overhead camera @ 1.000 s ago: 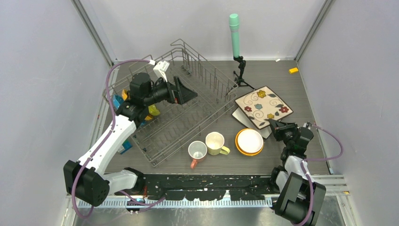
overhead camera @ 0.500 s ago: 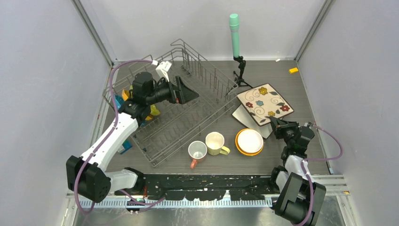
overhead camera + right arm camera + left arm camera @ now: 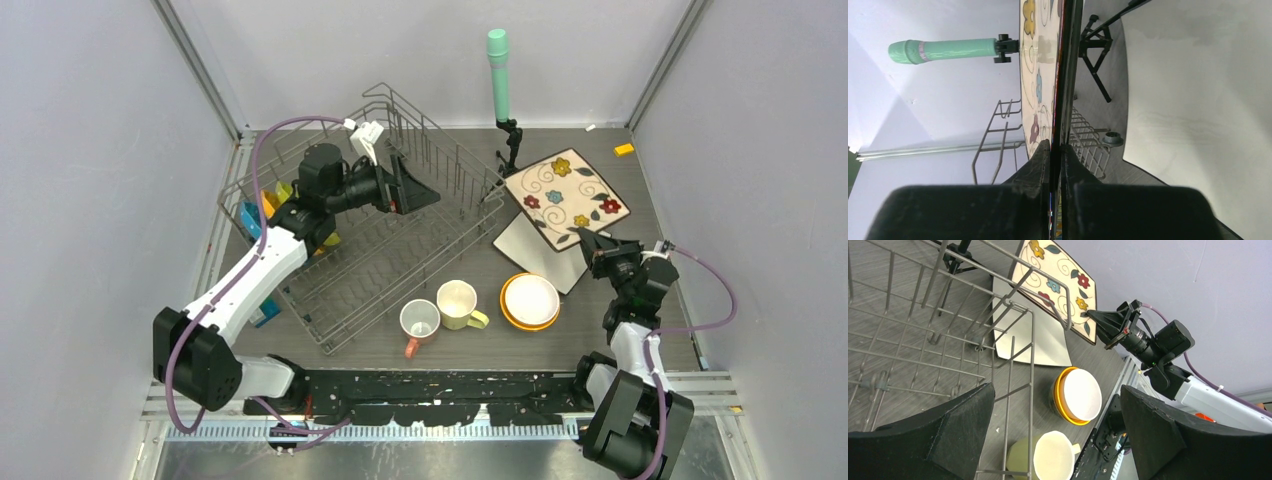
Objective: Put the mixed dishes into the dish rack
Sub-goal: Pick up the plate at the center of the board.
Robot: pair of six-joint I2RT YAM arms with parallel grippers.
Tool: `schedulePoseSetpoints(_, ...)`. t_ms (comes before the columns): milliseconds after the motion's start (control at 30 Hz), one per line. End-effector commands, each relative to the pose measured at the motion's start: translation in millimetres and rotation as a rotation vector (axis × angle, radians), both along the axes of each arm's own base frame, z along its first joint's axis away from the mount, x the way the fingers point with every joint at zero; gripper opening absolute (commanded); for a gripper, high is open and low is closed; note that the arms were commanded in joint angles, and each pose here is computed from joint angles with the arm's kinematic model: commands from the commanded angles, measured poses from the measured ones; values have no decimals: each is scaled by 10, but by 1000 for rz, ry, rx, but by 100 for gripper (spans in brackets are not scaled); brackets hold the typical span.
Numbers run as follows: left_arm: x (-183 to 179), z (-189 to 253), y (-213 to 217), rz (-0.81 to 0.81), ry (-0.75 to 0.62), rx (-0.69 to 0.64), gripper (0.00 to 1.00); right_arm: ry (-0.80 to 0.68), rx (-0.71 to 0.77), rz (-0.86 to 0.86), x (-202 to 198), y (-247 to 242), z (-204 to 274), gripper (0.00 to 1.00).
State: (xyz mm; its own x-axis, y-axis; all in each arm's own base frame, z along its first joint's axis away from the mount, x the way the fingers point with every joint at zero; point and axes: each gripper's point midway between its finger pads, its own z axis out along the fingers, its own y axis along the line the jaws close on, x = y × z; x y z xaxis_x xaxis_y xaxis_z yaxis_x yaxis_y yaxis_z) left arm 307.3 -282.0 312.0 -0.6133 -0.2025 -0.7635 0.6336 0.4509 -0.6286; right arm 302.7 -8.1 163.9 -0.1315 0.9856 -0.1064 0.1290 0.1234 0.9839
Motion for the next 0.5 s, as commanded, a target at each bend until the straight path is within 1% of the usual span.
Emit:
schedulePoseSetpoints(0,22,337,-77,-26,-80,-62,98,-462,-169,96,-82,156,1438,0)
schedulePoseSetpoints(467,41,407,-100,-28,-91,-79,98,-534,-185,123,-144,214,1791,0)
